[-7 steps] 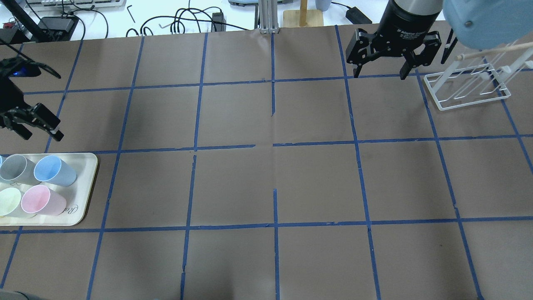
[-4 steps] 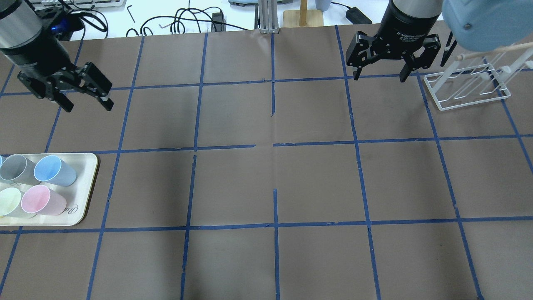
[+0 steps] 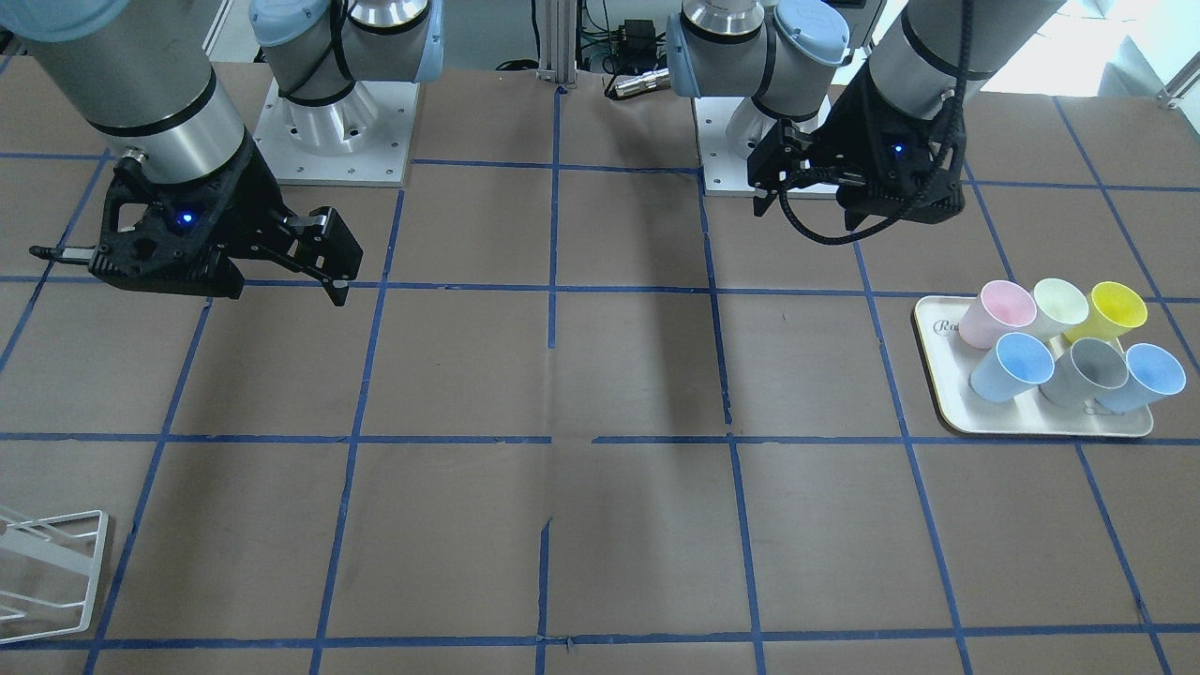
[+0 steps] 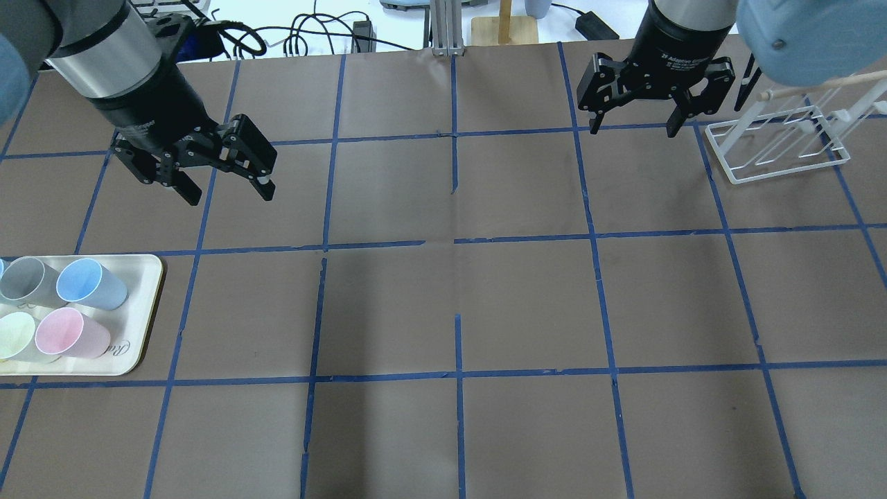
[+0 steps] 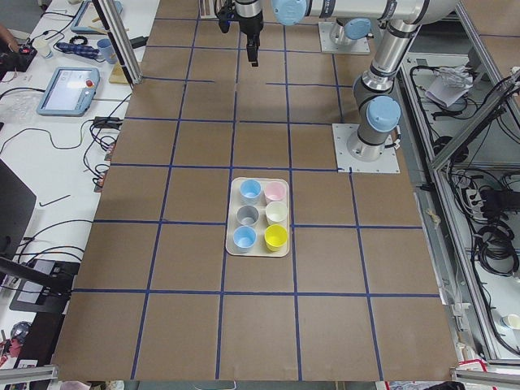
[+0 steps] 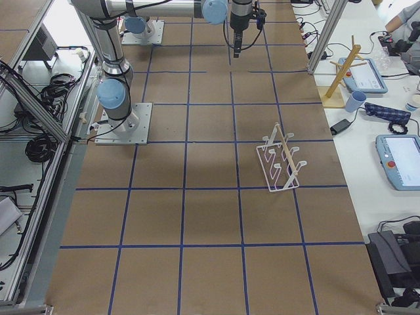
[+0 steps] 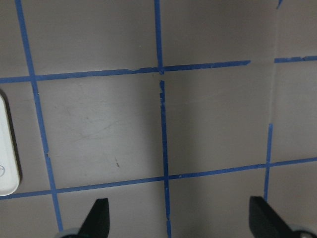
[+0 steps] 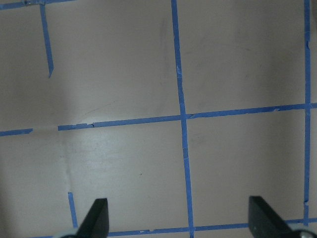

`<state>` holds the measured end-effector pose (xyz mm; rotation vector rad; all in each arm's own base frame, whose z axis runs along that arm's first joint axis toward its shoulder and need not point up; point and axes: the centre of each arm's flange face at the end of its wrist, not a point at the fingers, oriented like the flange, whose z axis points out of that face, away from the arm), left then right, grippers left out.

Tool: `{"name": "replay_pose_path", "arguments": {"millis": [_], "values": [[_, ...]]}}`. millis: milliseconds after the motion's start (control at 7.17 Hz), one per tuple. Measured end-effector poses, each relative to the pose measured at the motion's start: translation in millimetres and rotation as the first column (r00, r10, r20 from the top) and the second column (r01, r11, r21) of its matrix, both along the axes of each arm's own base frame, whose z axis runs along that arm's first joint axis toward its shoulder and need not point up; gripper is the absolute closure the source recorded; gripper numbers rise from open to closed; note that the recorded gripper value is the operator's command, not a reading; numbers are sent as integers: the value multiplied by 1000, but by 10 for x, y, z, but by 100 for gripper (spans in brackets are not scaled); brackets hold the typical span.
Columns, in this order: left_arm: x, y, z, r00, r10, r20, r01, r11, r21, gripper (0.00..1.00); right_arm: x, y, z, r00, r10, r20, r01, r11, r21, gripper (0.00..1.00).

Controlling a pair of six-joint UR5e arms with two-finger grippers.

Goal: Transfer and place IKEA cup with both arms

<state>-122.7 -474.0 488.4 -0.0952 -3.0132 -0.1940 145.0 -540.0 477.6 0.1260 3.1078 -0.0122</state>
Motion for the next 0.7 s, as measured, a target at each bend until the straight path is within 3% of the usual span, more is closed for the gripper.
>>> {"name": "replay_pose_path", "arguments": {"millis": [279,698], "values": [[-101,179,-58,1000,-4,9,4,1000,9,0,-2,5,0,1000,0,-2,0,1000,1,0],[-43,350,-133,996,-20,84,20,1000,-1,0,6,9,-4,1000,1,-1,-1,1000,2,0]]}}
